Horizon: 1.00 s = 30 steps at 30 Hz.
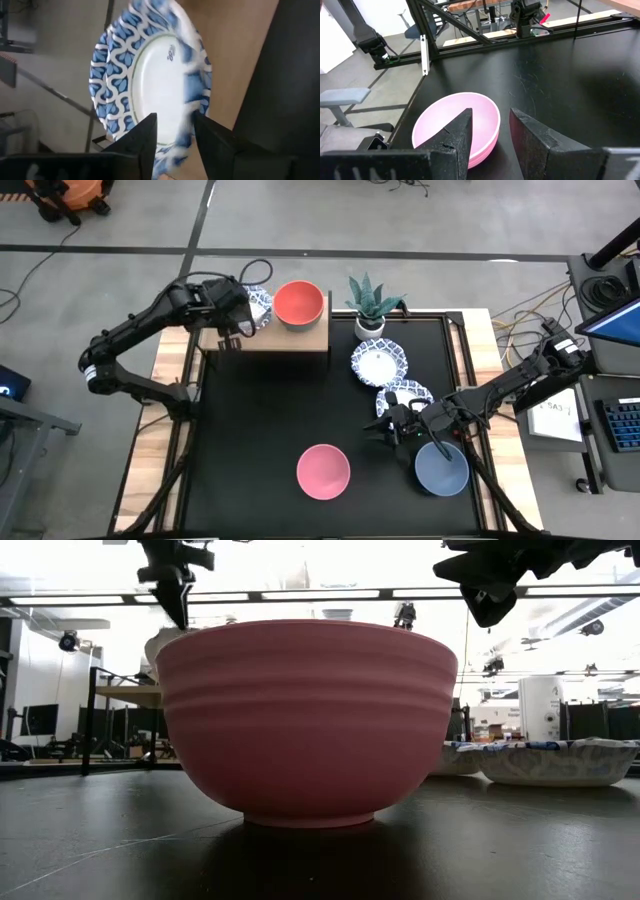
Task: Place and stack bowls onto a shelf
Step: Stack the white bowl on top of the white bowl on the shelf
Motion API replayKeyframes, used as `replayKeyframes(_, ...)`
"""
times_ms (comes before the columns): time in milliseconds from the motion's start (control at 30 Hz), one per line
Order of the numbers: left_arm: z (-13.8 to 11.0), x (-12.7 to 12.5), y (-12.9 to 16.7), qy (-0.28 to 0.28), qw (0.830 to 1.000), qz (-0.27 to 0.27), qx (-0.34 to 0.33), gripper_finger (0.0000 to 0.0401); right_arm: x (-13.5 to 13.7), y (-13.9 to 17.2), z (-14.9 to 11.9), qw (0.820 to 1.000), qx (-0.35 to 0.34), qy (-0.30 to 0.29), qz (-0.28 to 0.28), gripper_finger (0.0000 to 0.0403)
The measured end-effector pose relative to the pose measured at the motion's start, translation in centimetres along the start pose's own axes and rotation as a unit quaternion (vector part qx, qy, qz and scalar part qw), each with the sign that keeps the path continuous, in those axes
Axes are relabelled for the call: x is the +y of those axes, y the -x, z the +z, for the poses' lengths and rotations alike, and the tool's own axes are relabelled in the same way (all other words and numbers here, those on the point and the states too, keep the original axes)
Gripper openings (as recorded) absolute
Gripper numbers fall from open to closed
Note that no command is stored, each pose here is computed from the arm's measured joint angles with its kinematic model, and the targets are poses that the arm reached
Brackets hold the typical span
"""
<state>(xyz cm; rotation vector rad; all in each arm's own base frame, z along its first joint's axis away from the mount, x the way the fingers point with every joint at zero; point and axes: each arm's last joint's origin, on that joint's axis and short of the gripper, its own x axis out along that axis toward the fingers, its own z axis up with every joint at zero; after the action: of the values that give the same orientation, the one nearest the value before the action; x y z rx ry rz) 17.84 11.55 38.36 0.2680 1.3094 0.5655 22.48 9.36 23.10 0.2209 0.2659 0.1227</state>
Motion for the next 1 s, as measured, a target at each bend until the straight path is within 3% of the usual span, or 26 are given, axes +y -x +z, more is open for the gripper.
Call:
replayKeyframes(233, -0.6, 0.6, 3.1, 0.051, 0.994, -0.049, -0.085, 0.012, 0.0, 0.0, 0.0, 1.0, 0.0, 0.0, 0.0, 0.0118)
replayKeyframes(433, -1.8, 0.1, 4.4, 0.093, 0.974, -0.117, -0.173, 0.0098, 0.0, 0.0, 0.0, 1.0, 0.0, 0.0, 0.0, 0.0118)
replayKeyframes(533, -2.7, -0.5, 3.8, 0.104, 0.971, -0.099, -0.192, 0.0067, 0.0, 0.0, 0.0, 1.0, 0.0, 0.0, 0.0, 0.0118)
replayKeyframes(700, -3.4, -1.4, 1.6, 0.16, 0.959, -0.022, -0.234, 0.001, 0.0, 0.0, 0.0, 1.0, 0.0, 0.005, 0.0, 0.0118)
replayKeyframes(833, -3.8, -2.5, -1.0, 0.192, 0.95, 0.017, -0.246, 0.0007, 0.0, 0.0, 0.0, 1.0, 0.0, 0.003, 0.0, 0.0118)
replayKeyframes(1000, -4.2, -3.5, -3.0, 0.205, 0.944, 0.026, -0.255, 0.0002, 0.0, 0.0, 0.0, 1.0, 0.0, 0.003, 0.0, 0.0118)
